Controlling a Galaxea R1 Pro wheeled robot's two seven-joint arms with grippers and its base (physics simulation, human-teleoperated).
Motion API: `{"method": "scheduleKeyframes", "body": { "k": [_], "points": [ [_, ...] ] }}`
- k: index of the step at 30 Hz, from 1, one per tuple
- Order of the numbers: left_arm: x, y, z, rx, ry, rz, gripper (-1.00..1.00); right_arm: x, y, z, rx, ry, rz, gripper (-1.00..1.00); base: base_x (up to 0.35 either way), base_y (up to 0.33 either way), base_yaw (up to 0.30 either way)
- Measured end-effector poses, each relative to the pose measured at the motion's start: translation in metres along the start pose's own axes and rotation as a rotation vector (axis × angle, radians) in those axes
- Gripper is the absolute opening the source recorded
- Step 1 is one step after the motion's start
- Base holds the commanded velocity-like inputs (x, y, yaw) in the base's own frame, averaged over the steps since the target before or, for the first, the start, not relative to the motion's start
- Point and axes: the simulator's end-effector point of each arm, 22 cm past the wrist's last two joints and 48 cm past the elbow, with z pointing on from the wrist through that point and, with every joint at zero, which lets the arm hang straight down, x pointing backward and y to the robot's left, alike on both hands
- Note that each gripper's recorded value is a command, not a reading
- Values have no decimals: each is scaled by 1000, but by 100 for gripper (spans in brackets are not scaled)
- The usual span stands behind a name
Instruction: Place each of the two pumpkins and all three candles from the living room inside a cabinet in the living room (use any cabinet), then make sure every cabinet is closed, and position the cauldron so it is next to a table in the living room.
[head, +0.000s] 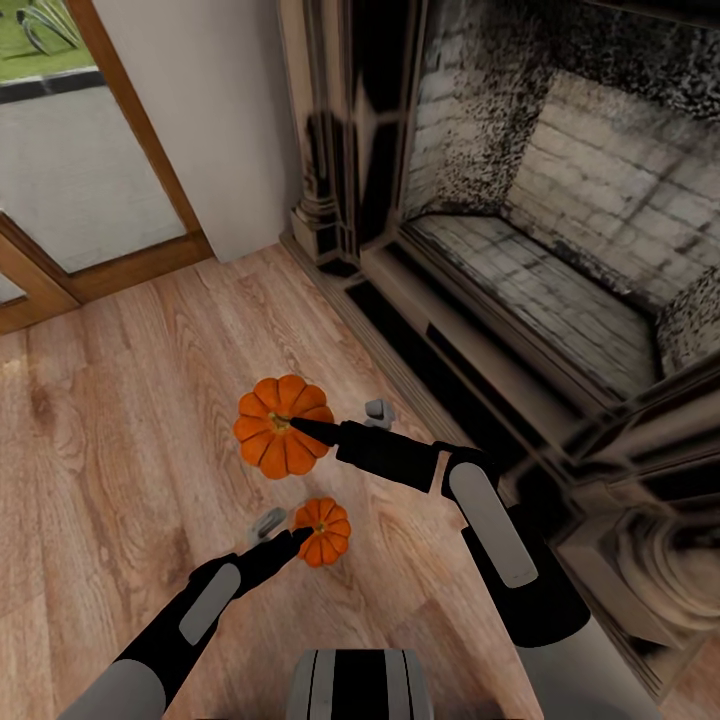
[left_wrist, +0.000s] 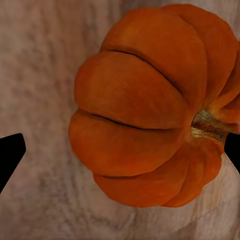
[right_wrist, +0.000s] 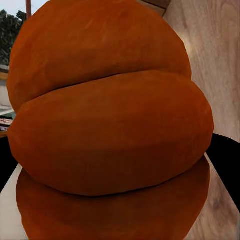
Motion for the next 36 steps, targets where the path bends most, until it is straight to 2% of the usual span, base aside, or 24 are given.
{"method": "scheduleKeyframes", "body": {
  "k": [7,23,27,36],
  "points": [
    [0,0,0,0,0,-1,100,0,0,0,-1,0,0,-100,132,0,0],
    [-1,2,0,-3,0,0,100,0,0,0,0,0,0,-100,6,0,0],
    [5,8,4,-11,12,-6,100,3,-10,1,7,5,13,-100,0,0,0],
    [9,11,7,-15,20,-9,100,5,-14,2,10,7,20,-100,0,0,0]
  ]
}}
